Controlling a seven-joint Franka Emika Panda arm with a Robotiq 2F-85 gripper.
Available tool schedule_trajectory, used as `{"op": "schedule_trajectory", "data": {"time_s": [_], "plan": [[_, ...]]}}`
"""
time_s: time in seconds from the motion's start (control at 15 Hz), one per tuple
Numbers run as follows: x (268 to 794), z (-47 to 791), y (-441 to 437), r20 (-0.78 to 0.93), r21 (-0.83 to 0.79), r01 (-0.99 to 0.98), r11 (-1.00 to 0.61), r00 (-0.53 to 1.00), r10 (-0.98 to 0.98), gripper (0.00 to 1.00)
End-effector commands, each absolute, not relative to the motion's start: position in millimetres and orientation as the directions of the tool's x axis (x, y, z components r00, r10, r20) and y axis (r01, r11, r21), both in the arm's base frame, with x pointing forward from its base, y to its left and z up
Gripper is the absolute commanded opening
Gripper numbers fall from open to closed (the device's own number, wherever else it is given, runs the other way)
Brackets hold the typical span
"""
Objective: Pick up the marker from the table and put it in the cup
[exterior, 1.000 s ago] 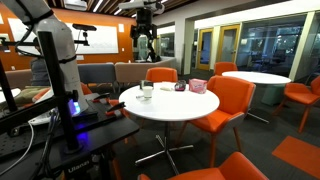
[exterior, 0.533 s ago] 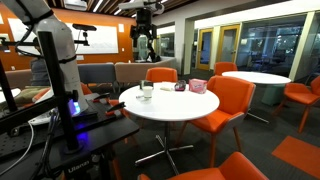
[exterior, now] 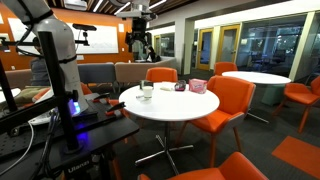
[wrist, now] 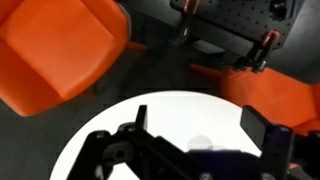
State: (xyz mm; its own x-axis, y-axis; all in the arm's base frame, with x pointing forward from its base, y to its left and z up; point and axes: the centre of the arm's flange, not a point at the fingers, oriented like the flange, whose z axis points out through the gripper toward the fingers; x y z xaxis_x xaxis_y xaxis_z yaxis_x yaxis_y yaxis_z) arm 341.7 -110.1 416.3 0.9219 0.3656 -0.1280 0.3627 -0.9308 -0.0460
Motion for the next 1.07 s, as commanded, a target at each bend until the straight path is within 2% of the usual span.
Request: {"op": "schedule_trajectory", "data": {"time_s": [0.0, 0.33, 0.6, 0.8, 1.0], "plan": [[347, 396, -80, -0.106, -0.022, 0.405, -0.914, 0.908, 0.405, 1.0], [356, 351, -34, -0.097, -0.044, 0.464, -0.885, 0.88, 0.466, 1.0], [371, 305, 8, 0.06, -0.01, 0.485, -0.875, 0.873, 0.484, 1.0], [396, 282, 40, 0.178, -0.006, 0.376, -0.927, 0.912, 0.369, 1.0], [410, 254, 71, 0.196, -0.03, 0.267, -0.963, 0.947, 0.256, 1.0]]}}
